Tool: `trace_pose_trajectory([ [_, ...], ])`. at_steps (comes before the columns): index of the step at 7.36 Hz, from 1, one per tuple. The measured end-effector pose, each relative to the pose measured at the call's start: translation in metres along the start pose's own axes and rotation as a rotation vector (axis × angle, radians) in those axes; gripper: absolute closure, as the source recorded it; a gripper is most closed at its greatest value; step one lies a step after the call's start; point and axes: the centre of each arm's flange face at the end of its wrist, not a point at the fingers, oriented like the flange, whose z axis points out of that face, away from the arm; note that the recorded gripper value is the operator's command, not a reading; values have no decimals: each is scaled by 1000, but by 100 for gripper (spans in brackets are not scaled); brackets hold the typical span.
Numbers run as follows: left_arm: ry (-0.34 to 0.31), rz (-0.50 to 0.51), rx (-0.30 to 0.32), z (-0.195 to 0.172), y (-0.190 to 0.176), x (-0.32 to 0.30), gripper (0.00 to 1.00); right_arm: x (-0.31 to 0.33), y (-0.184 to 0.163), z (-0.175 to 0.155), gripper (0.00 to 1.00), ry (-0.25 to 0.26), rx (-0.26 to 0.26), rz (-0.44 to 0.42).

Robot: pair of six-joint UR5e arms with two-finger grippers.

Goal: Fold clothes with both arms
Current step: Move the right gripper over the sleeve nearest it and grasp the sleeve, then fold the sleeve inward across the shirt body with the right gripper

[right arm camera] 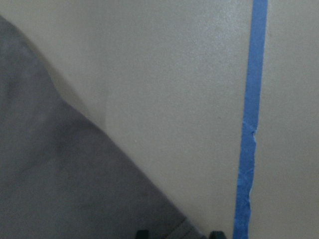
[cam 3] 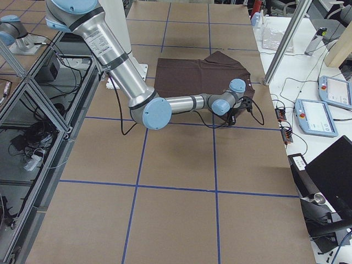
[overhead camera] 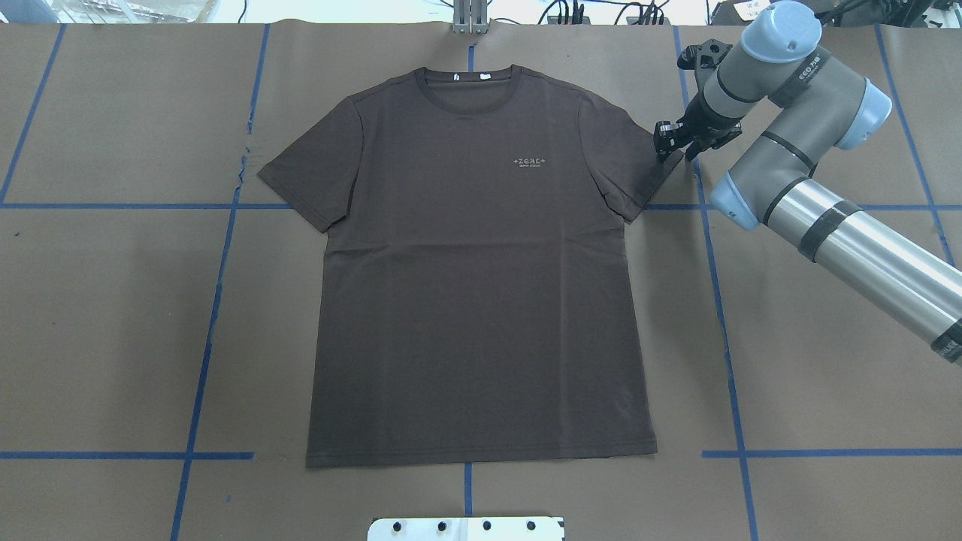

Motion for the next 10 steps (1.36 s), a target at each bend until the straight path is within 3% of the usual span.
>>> trace_pose_trajectory([
  [4,0,-1,0,0,0,0,0,-34,-10,-27,100,-45,39,-36],
  [7,-1,-2,1,-1,1,-1,0,-121,-19,-81,100,-139,123,-130],
  [9,-1,-1,1,-1,1,-1,0,-197,0,-76,100,-149,168,-182],
  [10,-1,-1,2,-1,1,-1,0,-223,13,-65,83,-137,188,-196],
])
